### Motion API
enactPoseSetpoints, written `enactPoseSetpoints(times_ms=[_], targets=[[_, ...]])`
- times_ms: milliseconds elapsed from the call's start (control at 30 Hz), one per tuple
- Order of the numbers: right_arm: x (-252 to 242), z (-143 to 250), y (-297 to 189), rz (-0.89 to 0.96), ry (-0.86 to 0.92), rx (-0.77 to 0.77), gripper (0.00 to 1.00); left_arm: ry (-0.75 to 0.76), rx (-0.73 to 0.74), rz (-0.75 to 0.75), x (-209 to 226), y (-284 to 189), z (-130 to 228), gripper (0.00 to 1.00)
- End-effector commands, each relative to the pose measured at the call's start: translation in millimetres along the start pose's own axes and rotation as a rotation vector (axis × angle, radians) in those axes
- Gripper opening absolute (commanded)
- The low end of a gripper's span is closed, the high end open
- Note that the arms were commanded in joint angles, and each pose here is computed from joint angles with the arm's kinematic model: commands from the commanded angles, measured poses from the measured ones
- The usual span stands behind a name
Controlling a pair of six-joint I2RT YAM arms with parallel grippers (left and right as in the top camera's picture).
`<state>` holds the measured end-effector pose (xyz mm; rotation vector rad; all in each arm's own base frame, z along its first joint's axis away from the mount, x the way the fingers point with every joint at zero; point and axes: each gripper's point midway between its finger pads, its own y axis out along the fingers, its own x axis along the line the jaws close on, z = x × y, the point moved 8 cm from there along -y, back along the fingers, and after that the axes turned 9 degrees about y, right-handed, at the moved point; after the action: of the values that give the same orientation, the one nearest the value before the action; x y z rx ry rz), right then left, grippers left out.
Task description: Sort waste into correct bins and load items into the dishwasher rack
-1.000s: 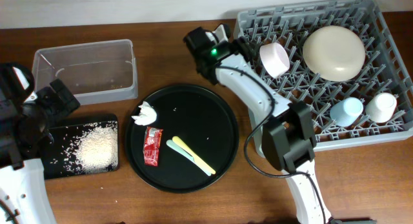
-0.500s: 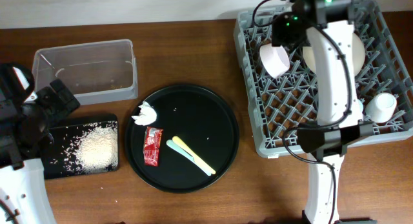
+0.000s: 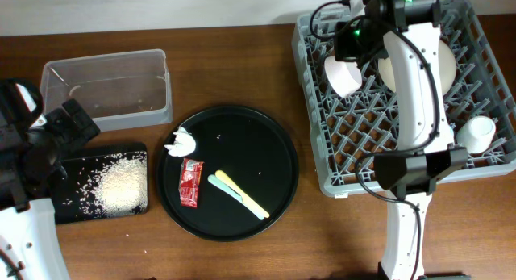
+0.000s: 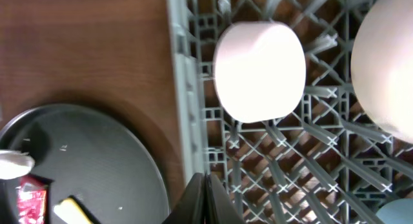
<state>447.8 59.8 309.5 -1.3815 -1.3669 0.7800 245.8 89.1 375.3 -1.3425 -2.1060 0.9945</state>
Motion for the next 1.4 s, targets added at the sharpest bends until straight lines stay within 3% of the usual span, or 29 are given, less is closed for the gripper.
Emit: enactPoseSetpoints(times_ms=[0, 233, 400, 567, 733, 900, 1033, 1367], targets=[[-28.1, -5.3, 32.8, 0.052, 0.101, 0.075, 0.04, -0.015, -0.014, -0.003, 1.9, -3.7, -2.5, 0.99], [-65.6, -10.4, 63.3, 0.08, 0.195, 0.12, 0.04, -0.015, -0.014, -0.003, 1.9, -3.7, -2.5, 1.0], [-67.0, -4.5, 97.4, 0.047, 0.199, 0.171, 0.04, -0.015, -0.014, -0.003, 1.9, -3.7, -2.5, 0.99], [-50.3, -5.0, 119.4, -0.13, 0.05, 0.172, 0.04, -0.015, -0.014, -0.003, 1.9, -3.7, -2.5, 0.99], [-15.7, 4.5, 114.9, -0.378, -0.239, 0.187, 0.04, -0.015, -0.014, -0.003, 1.9, -3.7, -2.5, 0.99], [-18.6, -8.3, 93.7, -0.316, -0.255, 0.088, 0.04, -0.016, -0.014, -0.003, 1.9, -3.7, -2.5, 0.99], [-35.3, -24.4, 80.4, -0.192, -0.151, 0.012, 0.04, -0.015, -0.014, -0.003, 1.9, -3.7, -2.5, 1.0], [-55.7, -56.6, 67.2, -0.293, -0.129, -0.152, 0.04, -0.015, -0.014, -0.003, 1.9, -3.7, -2.5, 0.99]])
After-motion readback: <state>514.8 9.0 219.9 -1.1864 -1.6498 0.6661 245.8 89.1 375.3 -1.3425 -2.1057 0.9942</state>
